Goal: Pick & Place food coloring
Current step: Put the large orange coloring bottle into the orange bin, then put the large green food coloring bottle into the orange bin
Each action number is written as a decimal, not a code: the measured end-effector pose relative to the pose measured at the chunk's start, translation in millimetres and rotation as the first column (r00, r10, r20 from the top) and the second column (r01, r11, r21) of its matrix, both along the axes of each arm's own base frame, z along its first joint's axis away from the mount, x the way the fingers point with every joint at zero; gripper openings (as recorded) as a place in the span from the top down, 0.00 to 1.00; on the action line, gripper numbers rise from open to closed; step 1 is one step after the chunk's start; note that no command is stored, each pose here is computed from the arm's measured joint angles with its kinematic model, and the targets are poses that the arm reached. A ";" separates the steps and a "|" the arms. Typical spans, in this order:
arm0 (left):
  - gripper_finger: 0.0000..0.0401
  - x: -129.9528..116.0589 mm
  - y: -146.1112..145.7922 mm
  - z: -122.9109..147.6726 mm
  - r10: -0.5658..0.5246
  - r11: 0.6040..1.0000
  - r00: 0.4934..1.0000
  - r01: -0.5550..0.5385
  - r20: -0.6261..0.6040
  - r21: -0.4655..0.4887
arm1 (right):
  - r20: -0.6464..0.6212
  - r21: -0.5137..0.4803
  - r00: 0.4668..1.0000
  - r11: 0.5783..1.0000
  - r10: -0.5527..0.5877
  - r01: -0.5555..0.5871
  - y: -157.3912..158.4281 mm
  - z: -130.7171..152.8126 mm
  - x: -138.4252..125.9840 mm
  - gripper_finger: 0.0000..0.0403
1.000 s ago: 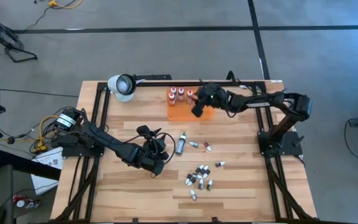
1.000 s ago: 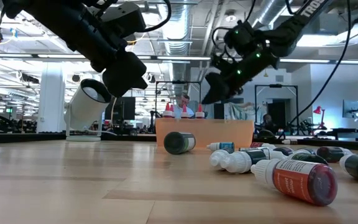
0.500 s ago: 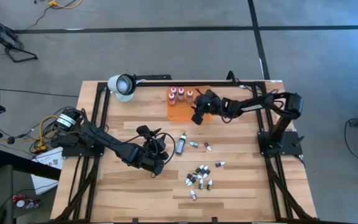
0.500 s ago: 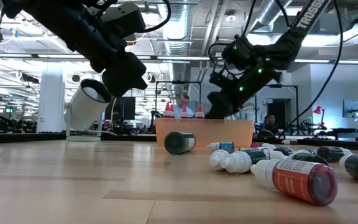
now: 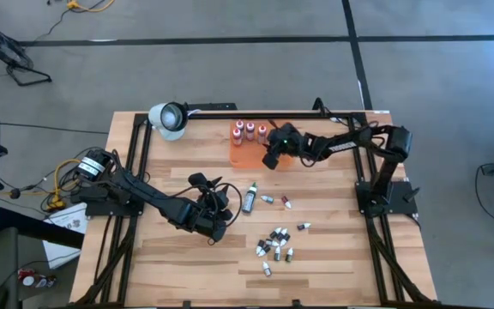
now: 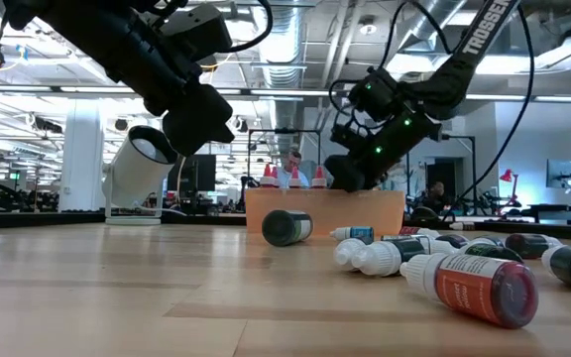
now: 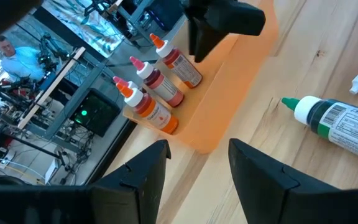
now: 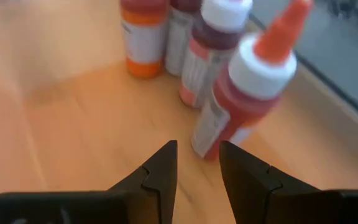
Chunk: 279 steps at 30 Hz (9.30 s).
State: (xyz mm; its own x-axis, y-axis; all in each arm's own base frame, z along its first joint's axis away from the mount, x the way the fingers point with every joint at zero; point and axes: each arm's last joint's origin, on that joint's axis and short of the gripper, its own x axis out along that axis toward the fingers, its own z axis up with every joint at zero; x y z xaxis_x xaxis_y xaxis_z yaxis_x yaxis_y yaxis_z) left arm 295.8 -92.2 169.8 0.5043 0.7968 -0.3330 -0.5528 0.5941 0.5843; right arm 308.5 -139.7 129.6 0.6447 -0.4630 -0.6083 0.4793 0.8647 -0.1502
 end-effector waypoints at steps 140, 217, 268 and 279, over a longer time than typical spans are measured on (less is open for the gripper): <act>0.58 69.5 79.2 63.1 -0.167 0.552 0.965 0.260 0.200 -0.792 | 0.171 -0.192 0.955 0.959 0.244 -0.211 115.5 123.3 -118.9 0.74; 0.44 113.2 77.2 -11.3 -0.225 0.519 0.951 -0.066 -0.210 -0.852 | 0.478 -0.322 0.709 0.854 0.518 -0.407 156.9 163.8 -218.7 0.74; 0.53 81.4 43.5 -18.4 -0.216 0.488 0.848 -0.335 -0.484 -0.806 | 0.454 -0.247 0.666 0.802 0.592 -0.544 174.1 157.1 -213.4 0.74; 0.38 85.5 54.0 -17.2 -0.232 0.465 0.861 -0.310 -0.453 -0.829 | 0.455 -0.269 0.658 0.798 0.599 -0.540 174.6 158.8 -212.1 0.74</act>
State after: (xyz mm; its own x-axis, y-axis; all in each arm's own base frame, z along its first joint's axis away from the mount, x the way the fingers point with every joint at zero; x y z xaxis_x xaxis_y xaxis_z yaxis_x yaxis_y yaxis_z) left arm 381.3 -38.2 152.6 0.0527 -0.0308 -0.9981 -0.4246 0.9040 -0.0503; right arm 96.4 34.9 288.4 0.9935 0.0587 -0.0978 -0.0723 0.9872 -0.1421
